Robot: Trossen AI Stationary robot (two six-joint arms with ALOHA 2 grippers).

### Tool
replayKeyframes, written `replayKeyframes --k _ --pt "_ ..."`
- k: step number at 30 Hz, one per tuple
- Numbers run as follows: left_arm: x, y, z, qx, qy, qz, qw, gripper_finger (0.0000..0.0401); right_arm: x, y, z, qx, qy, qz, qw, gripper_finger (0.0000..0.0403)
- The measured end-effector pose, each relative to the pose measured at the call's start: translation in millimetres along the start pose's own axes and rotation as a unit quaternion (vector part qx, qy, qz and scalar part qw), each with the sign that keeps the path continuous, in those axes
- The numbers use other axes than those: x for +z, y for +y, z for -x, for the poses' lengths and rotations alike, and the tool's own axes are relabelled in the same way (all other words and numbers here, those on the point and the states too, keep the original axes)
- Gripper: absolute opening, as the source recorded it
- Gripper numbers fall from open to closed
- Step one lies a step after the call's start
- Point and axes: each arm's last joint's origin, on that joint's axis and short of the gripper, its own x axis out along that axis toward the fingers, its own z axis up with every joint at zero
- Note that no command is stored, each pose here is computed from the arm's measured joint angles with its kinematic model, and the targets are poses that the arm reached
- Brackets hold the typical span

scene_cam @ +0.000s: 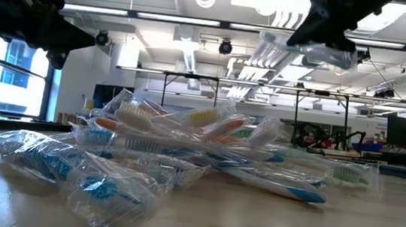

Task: Pick & Place Toothbrushes
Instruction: Put the green toothbrush into the white bin

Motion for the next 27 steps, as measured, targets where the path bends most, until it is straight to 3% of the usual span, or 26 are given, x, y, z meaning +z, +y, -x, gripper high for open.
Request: replayKeyframes --k 4,11,20,27 --pt "0 0 0 0.0 0.0 0.0 1.0 0.0019 5 -1 12 0.009 -0.024 0.015 1.0 0.0002" --pt "0 0 0 -0.001 -0.002 0.001 1.0 0.0019 9 -2 12 -0.03 -0.069 0.04 0.996 0.0002" --pt "3 -1 0 -0.005 -0.018 -0.003 1.0 0.0019 29 -11 -8 -0.065 -0.129 0.062 0.987 0.0002" --pt "3 -1 0 -0.005 -0.019 -0.004 1.0 0.0019 48 -32 -35 -0.117 -0.157 0.063 0.979 0.0002"
